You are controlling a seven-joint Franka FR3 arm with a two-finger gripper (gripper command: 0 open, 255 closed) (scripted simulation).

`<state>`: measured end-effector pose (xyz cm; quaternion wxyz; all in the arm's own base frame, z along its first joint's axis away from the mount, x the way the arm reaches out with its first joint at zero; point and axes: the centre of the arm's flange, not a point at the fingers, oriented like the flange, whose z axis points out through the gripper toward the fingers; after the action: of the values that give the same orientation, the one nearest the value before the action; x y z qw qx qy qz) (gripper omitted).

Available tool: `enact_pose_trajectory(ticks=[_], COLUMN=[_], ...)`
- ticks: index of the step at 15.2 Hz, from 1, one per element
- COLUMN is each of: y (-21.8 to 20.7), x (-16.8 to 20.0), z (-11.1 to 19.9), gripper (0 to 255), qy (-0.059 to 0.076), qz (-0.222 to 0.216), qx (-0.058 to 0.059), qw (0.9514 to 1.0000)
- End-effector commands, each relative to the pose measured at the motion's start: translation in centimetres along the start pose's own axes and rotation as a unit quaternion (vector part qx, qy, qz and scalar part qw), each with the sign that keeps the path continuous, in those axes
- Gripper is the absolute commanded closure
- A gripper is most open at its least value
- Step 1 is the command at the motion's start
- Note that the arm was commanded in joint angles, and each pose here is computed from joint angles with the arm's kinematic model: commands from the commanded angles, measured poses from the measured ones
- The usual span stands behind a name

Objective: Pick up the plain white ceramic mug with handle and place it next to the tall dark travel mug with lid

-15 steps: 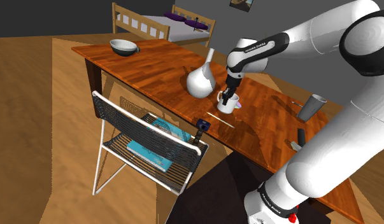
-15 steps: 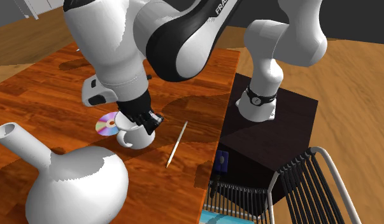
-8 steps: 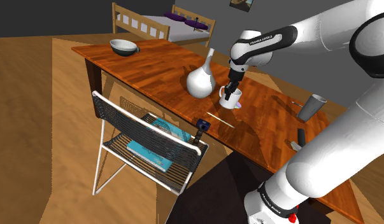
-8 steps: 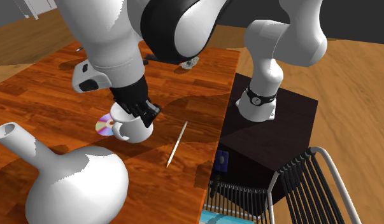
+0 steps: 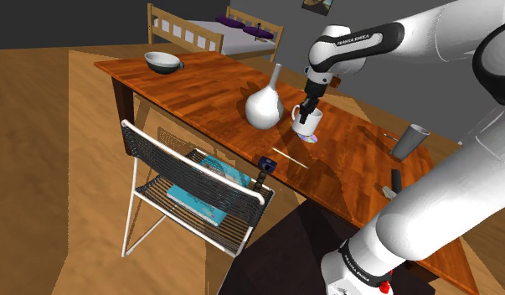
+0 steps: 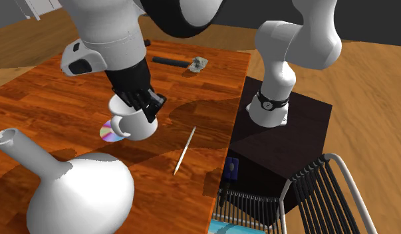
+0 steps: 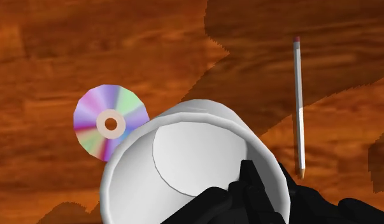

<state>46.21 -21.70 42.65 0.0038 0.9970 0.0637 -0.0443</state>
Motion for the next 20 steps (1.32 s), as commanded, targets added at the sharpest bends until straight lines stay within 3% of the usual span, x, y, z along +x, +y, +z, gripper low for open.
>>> enact_pose_trajectory(ticks=[1,20], y=[0.0,0.0], x=[-0.1,-0.9], z=[-0.9,-10.9], gripper=[255,255], qy=[0.0,0.0], qz=[0.0,0.0], qx=[0.0,0.0], qw=[1.0,1.0])
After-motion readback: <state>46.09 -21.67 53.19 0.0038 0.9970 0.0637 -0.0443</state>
